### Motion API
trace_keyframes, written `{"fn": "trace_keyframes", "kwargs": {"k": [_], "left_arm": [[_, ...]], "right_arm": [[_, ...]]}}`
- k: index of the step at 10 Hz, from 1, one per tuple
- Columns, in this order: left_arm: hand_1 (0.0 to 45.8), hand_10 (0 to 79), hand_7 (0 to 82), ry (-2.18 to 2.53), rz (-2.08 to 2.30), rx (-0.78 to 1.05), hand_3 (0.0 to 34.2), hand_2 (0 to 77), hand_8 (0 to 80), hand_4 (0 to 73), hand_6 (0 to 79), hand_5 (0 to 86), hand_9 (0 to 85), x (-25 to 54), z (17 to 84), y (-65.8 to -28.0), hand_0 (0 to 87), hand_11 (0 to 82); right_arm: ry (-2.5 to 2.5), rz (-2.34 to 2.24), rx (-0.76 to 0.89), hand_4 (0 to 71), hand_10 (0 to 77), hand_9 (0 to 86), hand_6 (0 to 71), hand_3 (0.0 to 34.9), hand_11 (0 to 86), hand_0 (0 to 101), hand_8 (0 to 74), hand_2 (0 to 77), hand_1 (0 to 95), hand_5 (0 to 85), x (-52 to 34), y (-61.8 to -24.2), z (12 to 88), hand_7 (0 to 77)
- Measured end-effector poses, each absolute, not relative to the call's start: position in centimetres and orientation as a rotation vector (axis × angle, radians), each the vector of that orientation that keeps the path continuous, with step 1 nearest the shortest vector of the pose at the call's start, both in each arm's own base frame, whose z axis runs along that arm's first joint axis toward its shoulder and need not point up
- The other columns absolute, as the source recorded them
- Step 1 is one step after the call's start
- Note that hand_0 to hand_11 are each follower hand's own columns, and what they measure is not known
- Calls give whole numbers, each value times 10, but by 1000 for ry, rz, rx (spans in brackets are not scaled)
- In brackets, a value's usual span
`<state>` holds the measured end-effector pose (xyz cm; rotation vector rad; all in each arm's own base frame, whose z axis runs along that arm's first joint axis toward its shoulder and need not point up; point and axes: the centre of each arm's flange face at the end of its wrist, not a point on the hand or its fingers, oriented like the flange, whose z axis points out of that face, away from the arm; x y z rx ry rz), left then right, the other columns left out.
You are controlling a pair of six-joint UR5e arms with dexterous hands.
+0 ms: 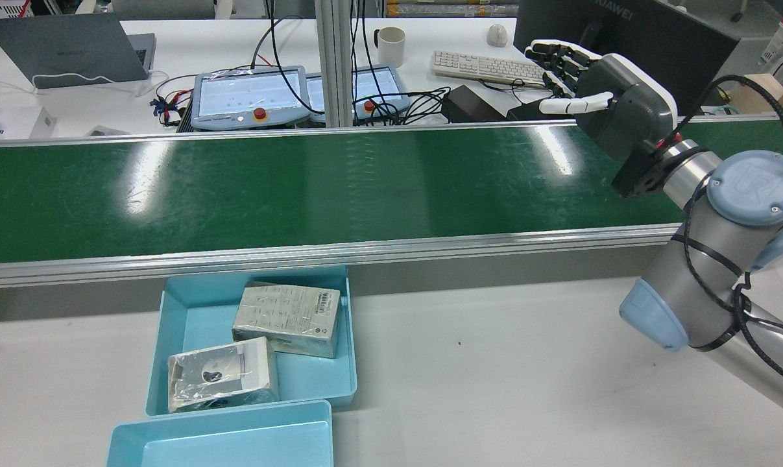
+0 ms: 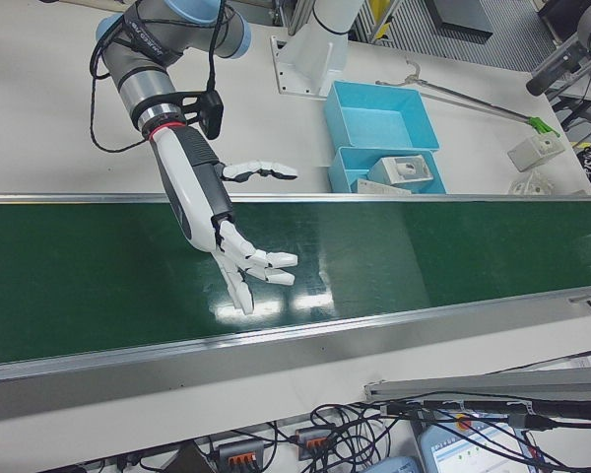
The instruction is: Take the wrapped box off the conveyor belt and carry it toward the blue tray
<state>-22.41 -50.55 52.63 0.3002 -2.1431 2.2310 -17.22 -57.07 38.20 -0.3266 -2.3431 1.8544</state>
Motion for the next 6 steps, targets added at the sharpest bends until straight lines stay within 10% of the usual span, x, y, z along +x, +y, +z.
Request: {"fn": "trace_keyframes", "kwargs": {"k": [6], "left_arm": [[0,5,5,-2143,2231,300,0,11,5,0,0,11,0,-224,526,-505,0,0]], "right_arm": [[-2332,1848,-344,142,5,44,65,73,16,494,0,180,169,251,-173,-567,384,207]]}}
